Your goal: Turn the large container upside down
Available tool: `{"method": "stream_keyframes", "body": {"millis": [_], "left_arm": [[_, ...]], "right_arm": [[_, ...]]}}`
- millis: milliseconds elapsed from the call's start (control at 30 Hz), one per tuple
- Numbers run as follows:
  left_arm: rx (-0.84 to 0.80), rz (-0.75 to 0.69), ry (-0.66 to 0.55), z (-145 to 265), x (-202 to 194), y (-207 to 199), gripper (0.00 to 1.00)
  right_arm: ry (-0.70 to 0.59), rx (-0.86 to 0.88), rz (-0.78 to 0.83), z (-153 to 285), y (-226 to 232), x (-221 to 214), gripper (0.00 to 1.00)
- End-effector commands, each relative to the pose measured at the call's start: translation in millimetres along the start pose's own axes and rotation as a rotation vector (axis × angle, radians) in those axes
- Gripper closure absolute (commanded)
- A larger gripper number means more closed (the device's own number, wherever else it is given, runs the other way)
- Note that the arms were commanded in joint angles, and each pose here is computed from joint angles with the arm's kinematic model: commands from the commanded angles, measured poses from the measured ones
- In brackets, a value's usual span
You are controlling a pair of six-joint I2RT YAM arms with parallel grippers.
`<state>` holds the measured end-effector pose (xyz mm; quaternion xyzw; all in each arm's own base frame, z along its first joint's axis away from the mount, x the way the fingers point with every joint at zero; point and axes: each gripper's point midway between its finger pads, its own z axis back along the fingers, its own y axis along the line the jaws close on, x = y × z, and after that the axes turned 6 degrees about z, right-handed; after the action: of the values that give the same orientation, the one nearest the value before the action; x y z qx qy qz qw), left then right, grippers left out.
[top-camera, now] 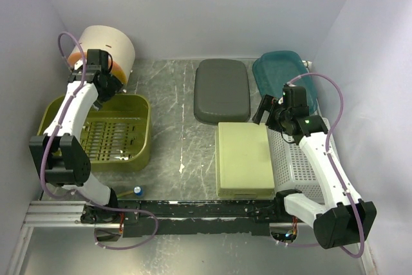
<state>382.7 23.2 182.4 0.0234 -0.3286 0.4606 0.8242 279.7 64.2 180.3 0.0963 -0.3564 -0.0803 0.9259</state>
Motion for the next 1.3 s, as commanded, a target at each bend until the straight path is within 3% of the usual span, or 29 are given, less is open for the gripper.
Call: {"method": "stream_keyframes", "body": {"millis": [0,167,267,333,667,867,1267], "left_arm": [[-0.011,0.093,-0.028,-28,26,-5,0.12],[0.010,0.068,0.022,-39,15,-2,0.50],[-0.036,0.052,0.023,-24,11,-2,0.79],[-0.083,0.052,0.004,-7,14,-2,0.92],[-0.368,0.094,-0.079,126,32,-26,0.93],[-0.671,0.111,-0.041,207,28,-68,0.93],[-1.007,-0.014,0.061,272,-7,-121,0.93]], "right_arm": [[-0.033,0.035,0.014,5,5,5,0.00],[-0.009,0.037,0.009,0,3,-6,0.00],[-0.005,0.045,0.006,-2,4,-7,0.00],[-0.006,0.050,0.010,-3,5,-5,0.00],[-0.009,0.073,0.022,-13,13,7,0.00],[-0.020,0.073,0.021,-12,13,10,0.00],[-0.038,0.063,0.021,-10,11,13,0.00]]}}
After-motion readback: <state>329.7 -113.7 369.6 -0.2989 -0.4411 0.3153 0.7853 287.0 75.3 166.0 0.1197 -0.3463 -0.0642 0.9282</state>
